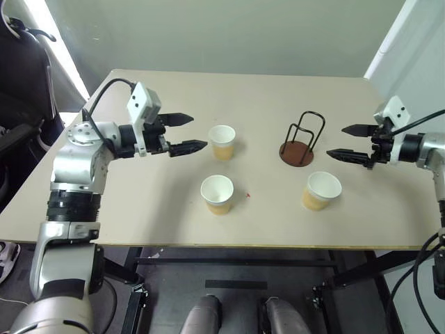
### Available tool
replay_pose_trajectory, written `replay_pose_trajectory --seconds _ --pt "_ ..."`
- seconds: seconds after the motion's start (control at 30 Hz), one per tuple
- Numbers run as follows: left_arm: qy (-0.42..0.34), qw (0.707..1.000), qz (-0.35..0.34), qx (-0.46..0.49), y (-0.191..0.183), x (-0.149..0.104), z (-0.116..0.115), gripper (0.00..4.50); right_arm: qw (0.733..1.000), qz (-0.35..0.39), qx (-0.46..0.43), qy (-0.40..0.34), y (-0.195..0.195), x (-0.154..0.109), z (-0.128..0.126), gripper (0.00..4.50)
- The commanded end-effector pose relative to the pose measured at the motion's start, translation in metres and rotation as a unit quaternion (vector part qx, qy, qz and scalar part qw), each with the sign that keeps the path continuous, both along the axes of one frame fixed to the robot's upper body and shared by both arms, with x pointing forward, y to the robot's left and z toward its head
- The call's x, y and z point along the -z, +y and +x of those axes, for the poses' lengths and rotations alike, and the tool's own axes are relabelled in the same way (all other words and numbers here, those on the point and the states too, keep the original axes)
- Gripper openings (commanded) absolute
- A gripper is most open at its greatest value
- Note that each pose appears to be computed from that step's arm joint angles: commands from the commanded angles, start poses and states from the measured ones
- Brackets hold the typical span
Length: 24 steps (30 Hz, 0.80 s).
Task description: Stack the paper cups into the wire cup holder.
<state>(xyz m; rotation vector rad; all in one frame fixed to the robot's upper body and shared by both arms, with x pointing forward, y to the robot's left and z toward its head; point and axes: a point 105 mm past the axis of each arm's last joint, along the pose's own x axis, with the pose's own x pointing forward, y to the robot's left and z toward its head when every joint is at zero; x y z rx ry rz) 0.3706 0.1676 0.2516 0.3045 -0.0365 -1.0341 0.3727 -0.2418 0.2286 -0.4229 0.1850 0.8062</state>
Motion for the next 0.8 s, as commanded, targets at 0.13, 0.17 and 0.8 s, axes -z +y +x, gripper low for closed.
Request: replay_pose_trajectory --seconds 0.13,0.17,0.8 --pt "-0.037 0.999 -0.006 0.006 -0.001 -0.019 -0.004 4.48 1.0 -0.021 0.002 -0.013 0.011 0.004 0.015 4.5" --pt "-0.037 0.999 -0.006 0.006 -0.001 -0.019 -0.005 4.48 1.0 -0.022 0.003 -0.013 0.011 0.006 0.017 4.5" --pt "-0.036 0.999 -0.004 0.008 -0.001 -0.019 -0.005 4.48 0.998 -0.045 0.013 -0.041 0.041 0.019 0.058 4.5"
